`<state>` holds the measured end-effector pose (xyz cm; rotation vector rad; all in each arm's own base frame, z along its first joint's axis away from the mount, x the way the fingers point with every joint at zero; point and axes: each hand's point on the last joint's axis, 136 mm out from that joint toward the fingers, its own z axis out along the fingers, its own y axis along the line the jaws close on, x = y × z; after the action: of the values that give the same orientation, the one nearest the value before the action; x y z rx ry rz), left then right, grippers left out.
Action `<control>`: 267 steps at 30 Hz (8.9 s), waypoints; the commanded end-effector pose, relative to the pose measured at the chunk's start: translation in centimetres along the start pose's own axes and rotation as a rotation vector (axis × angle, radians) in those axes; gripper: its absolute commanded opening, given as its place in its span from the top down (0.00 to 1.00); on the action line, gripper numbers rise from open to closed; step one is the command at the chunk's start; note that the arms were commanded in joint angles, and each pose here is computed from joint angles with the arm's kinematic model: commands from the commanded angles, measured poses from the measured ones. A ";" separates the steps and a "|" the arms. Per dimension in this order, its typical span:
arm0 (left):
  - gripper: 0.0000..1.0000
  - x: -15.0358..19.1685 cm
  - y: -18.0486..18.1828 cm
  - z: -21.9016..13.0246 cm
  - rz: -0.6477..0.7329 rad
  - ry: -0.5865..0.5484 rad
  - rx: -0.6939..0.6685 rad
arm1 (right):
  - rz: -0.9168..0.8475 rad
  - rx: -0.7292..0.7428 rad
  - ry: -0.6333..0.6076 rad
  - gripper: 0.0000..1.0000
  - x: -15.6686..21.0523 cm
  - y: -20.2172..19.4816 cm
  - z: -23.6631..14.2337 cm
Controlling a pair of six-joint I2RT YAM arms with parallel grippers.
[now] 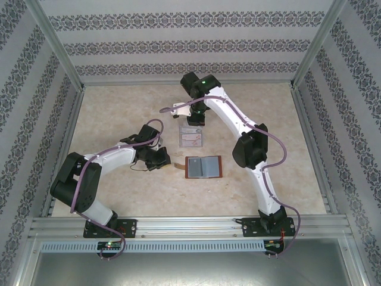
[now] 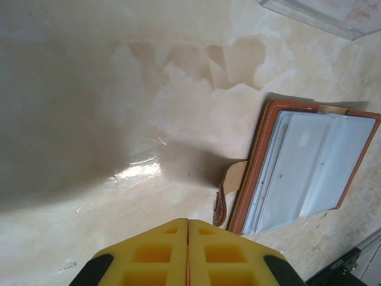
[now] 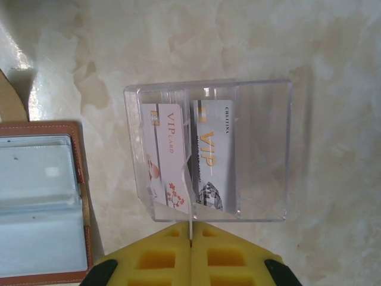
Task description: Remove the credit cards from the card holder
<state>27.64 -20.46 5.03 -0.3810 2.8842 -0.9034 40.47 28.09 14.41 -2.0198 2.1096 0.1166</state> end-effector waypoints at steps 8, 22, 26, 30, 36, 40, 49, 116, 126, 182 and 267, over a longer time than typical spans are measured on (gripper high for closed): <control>0.92 -0.8 0.4 -0.3 -0.025 -0.017 0.005 | -0.043 -0.006 0.029 0.96 0.5 -0.9 1.4; 0.92 -0.7 0.9 0.0 -0.041 -0.005 -0.003 | -0.059 -0.012 0.025 0.96 0.1 -1.9 4.1; 0.92 -0.6 0.9 0.1 -0.041 -0.005 -0.004 | -0.055 -0.029 0.022 0.95 0.0 -1.7 4.8; 0.92 -0.6 1.0 0.1 -0.044 -0.003 -0.006 | -0.046 -0.051 0.034 0.95 0.3 -1.3 5.5; 0.92 -0.6 1.1 0.2 -0.043 0.001 -0.005 | -0.034 -0.086 0.049 0.92 0.7 -0.7 6.1; 0.92 -0.6 1.1 0.2 -0.041 0.002 -0.005 | -0.027 -0.089 0.051 0.90 0.7 -0.6 6.3; 0.92 -0.7 1.1 0.3 -0.041 0.002 -0.002 | -0.036 -0.039 0.057 0.80 0.5 -1.4 5.5; 0.89 -0.7 -7.6 2.8 0.167 0.090 0.029 | 1.547 -0.256 -0.419 0.81 3.1 9.0 0.3; 0.91 2.8 -6.5 4.9 0.157 0.194 0.022 | 1.587 -0.291 -0.353 0.81 5.2 11.9 2.4; 1.00 4.3 -3.4 7.0 0.135 0.246 -0.069 | 1.590 -0.449 -0.102 0.97 3.1 16.3 10.8; 1.00 2.8 -7.6 6.8 0.134 0.239 0.036 | 1.580 -0.068 0.022 0.77 10.4 15.1 3.7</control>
<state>27.65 -30.90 3.08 -0.1071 3.0491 -1.0791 26.01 20.55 7.11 0.0668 3.0757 0.4094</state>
